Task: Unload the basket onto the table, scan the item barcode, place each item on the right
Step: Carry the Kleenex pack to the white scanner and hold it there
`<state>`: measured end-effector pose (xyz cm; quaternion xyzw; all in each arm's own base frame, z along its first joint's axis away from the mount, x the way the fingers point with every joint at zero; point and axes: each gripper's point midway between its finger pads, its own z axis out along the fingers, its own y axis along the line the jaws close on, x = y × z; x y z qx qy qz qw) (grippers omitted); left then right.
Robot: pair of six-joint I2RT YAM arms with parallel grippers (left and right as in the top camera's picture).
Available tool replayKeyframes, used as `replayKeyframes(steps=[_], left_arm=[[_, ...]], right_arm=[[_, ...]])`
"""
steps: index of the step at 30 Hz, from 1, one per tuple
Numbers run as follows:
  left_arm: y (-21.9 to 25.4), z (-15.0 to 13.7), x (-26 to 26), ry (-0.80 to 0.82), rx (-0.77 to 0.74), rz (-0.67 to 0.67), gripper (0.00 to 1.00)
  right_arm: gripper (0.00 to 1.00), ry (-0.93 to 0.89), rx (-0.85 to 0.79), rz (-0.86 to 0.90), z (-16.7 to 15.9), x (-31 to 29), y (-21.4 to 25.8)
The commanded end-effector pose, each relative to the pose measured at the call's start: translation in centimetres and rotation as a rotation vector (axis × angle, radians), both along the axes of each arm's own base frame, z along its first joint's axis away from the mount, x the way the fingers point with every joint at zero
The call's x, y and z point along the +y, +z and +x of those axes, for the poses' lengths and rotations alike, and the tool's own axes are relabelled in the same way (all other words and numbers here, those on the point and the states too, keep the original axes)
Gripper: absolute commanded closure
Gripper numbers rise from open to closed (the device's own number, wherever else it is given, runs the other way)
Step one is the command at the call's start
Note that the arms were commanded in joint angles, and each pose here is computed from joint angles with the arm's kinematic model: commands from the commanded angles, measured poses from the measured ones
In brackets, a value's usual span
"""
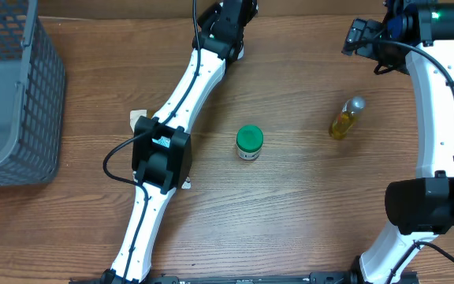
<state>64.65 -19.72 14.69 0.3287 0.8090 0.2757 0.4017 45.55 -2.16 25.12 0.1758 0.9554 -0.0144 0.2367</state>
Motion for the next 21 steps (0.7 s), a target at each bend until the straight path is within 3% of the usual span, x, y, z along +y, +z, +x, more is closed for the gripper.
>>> replayKeyframes(steps=[1, 11, 21], left_arm=[[0.5, 0.28, -0.43, -0.009, -0.024, 0.013, 0.96], [-0.14, 0.34, -1.21, -0.047, -0.011, -0.012, 0.96], [0.06, 0.45, -0.77, 0.019, -0.032, -0.108, 0.96]], right_arm=[[0.0, -0.006, -0.024, -0.001, 0.08, -0.3, 0.77], [0.0, -0.006, -0.024, -0.001, 0.08, -0.3, 0.77], [0.0, -0.007, -0.024, -0.001, 0.08, -0.3, 0.77]])
